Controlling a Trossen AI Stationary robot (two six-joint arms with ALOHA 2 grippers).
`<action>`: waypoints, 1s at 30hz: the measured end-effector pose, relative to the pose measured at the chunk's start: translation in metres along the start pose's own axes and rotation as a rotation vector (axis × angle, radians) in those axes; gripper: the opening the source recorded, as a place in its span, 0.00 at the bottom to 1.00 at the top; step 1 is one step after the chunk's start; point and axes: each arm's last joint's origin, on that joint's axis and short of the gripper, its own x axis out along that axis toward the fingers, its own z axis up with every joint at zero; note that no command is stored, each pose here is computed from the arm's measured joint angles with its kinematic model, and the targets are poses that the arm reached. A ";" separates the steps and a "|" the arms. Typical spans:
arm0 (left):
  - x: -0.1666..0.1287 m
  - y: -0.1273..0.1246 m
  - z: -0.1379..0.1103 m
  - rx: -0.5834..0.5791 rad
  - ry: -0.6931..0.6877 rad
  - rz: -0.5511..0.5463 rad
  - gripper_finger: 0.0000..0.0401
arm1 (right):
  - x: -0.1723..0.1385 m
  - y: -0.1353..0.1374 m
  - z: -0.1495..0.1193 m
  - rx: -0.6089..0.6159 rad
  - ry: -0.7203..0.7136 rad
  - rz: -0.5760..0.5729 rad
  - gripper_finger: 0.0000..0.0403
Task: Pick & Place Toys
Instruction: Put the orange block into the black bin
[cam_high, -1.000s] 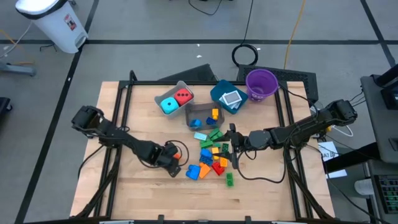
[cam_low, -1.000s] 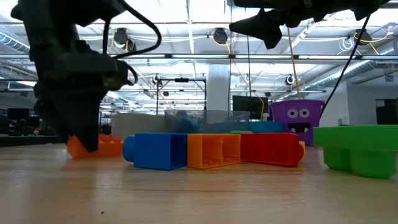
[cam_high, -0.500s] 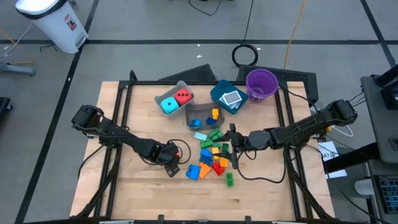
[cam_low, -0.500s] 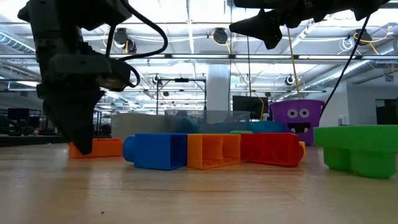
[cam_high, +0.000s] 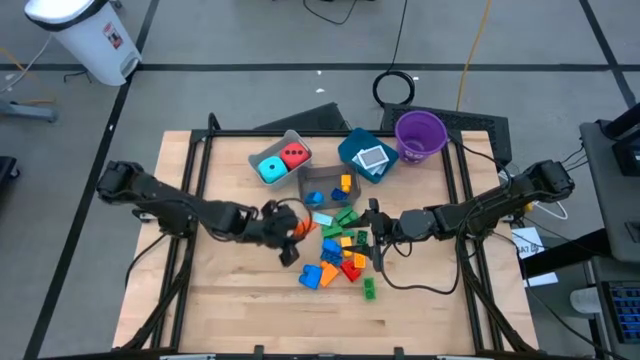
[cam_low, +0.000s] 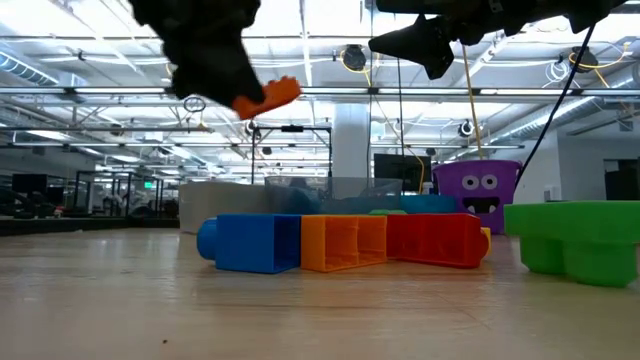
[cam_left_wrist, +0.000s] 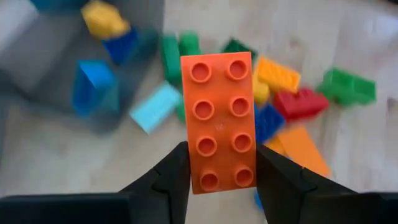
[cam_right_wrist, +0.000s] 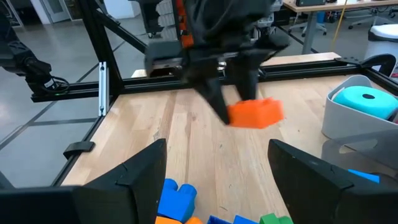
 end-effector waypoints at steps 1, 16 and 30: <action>0.000 0.002 0.006 0.011 -0.026 0.005 0.38 | 0.000 0.000 0.000 0.000 0.000 0.000 0.62; 0.041 0.076 0.046 -0.057 -0.072 0.148 0.39 | 0.000 0.000 -0.001 -0.007 0.013 -0.002 0.62; 0.067 0.106 0.047 -0.067 -0.025 0.206 0.50 | 0.000 0.000 -0.002 -0.010 0.022 -0.004 0.62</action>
